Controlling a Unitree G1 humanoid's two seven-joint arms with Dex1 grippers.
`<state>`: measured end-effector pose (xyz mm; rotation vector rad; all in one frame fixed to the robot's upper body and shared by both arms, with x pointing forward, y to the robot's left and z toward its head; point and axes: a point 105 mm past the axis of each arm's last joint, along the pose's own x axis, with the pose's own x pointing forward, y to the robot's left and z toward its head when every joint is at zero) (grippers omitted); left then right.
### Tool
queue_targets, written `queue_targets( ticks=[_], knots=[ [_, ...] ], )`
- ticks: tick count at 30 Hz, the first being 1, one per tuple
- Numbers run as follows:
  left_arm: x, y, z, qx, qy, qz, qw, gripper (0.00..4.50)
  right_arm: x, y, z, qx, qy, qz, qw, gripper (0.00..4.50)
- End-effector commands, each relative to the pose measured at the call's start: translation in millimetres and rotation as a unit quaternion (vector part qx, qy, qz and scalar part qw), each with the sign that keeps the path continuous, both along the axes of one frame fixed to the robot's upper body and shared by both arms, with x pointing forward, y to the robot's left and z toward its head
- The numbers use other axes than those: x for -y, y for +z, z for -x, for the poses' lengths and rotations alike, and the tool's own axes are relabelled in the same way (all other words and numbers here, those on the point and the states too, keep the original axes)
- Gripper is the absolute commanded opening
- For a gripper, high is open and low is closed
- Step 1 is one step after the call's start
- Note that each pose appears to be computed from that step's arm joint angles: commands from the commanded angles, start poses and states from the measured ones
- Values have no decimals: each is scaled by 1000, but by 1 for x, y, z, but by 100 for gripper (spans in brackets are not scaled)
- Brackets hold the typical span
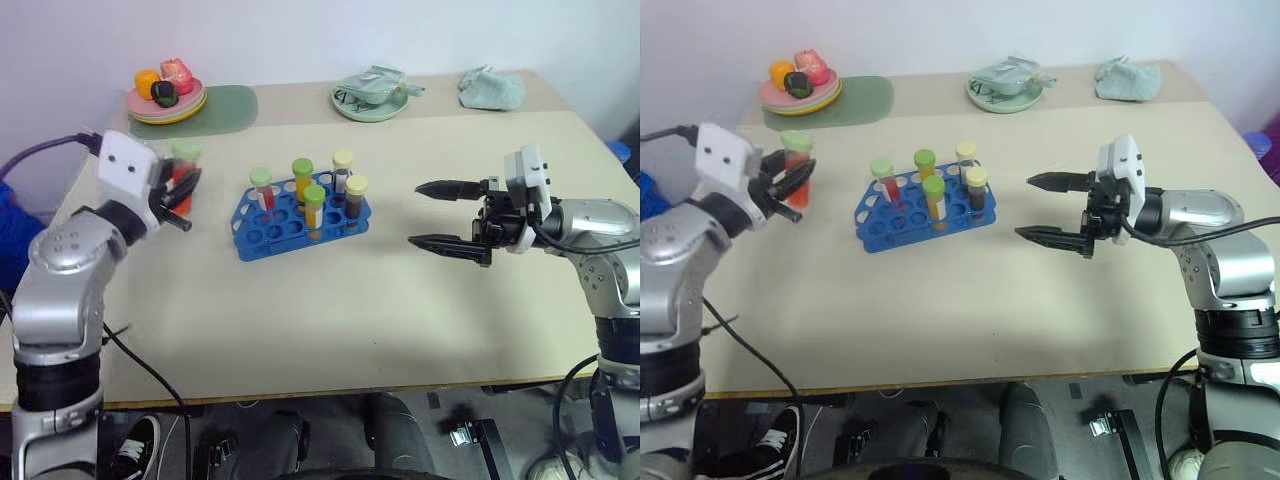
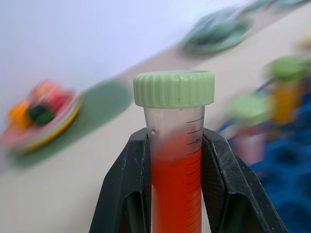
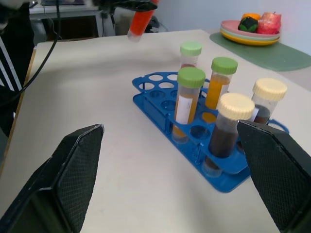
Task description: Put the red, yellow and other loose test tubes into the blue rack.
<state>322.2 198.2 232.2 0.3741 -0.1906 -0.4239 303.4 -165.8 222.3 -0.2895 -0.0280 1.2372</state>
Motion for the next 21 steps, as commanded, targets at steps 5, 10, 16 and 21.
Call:
queue_targets(
  ticks=[5,10,16,21],
  knots=[
    [30,-6,10,82,-74,0,994,75,5,9,3,19,-4,5,1000,450],
    [47,-23,-1,114,-107,13,988,75,7,8,7,20,-12,6,1000,450],
    [67,-41,-5,116,-134,39,983,75,11,11,10,25,-21,12,999,450],
    [75,-46,-9,119,-134,52,982,75,12,12,11,25,-24,14,999,450]
  ],
)
